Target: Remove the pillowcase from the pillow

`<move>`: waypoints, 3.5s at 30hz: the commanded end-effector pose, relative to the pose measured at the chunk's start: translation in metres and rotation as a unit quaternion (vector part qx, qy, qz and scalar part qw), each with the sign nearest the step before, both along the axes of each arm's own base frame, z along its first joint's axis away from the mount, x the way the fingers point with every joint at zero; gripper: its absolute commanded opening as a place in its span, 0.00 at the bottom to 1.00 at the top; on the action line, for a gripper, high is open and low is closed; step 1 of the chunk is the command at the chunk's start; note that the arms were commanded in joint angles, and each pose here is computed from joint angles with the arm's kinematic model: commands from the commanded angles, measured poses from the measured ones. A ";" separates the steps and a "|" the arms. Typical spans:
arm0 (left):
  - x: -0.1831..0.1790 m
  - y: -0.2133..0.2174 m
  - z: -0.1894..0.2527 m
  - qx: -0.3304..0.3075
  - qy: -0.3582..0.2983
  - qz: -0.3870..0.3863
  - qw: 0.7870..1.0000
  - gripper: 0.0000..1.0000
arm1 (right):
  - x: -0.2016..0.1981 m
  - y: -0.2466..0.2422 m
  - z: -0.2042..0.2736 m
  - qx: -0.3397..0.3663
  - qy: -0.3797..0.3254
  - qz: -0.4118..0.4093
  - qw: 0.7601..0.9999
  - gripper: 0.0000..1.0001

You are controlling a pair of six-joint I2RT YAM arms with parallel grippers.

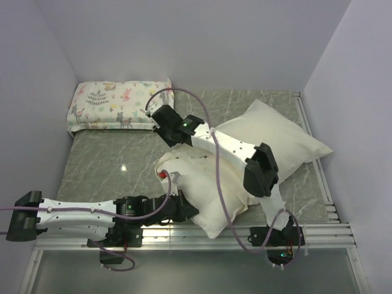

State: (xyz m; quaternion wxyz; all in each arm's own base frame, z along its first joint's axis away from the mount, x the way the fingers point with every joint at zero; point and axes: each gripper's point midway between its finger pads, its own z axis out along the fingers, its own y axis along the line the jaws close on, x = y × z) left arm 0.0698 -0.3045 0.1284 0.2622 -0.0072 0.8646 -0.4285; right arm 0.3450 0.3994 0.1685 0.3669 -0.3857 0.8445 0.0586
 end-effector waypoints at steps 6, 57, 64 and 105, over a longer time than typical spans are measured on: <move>-0.005 -0.017 0.052 -0.004 -0.036 0.012 0.999 0.01 | 0.033 -0.042 -0.011 0.007 0.027 -0.080 0.996 0.04; -0.034 -0.026 0.075 0.070 -0.094 0.034 0.993 0.01 | 0.101 -0.174 -0.055 -0.045 0.036 -0.323 0.945 0.00; -0.013 0.020 0.083 0.057 -0.079 0.104 0.990 0.00 | 0.114 -0.216 -0.059 0.002 0.017 -0.390 0.921 0.00; 0.169 0.140 0.006 0.066 -0.040 0.211 0.974 0.00 | -0.169 -0.138 -0.038 0.196 0.043 -0.251 0.947 0.74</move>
